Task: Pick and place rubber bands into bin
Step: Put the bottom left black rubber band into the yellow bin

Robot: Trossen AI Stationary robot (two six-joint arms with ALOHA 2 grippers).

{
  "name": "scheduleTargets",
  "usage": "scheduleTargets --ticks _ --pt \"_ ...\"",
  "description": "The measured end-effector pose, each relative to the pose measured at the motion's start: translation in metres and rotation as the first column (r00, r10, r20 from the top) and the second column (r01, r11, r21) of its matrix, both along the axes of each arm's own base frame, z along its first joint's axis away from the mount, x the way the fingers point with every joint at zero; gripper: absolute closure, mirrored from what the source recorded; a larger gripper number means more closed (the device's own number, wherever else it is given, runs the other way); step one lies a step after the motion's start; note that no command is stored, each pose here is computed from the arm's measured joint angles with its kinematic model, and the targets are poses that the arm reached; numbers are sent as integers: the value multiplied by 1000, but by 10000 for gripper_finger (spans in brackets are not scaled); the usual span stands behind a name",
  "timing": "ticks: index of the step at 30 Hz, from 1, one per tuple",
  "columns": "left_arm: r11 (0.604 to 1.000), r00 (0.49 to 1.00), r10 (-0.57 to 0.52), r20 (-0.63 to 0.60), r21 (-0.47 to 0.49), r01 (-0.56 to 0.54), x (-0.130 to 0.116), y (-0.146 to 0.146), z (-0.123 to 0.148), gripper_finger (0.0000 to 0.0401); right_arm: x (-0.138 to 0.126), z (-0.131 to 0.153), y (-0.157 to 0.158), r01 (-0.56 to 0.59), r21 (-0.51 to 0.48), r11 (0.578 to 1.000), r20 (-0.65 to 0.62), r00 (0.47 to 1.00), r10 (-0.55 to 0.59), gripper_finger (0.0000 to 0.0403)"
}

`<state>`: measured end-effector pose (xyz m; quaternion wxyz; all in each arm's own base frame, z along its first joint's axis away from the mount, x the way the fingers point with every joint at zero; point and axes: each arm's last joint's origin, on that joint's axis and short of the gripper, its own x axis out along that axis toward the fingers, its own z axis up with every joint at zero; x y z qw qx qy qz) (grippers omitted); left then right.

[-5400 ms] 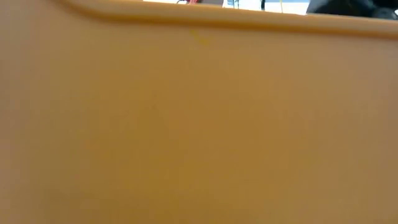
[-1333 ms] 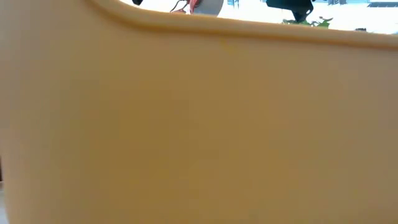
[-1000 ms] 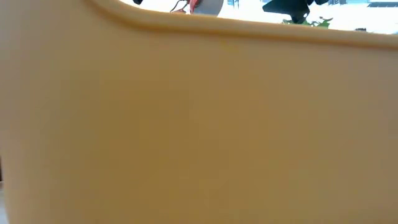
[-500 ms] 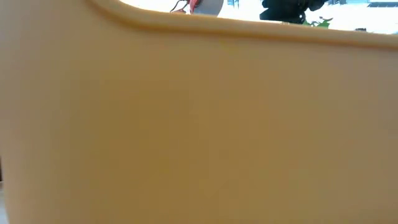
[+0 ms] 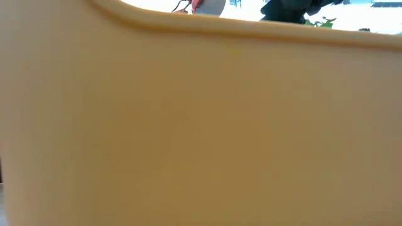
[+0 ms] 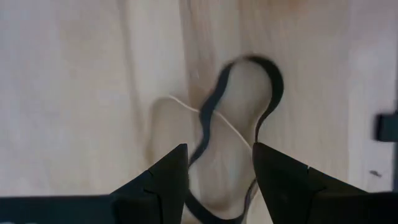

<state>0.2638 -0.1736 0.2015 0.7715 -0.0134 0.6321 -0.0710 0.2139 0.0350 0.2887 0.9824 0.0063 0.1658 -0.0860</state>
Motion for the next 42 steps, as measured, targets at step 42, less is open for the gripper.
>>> scheduleTargets --ticks 42 --pt "997 980 74 -186 46 -66 21 6 -57 240 -1 -25 0 2 32 999 37 999 -4 235"
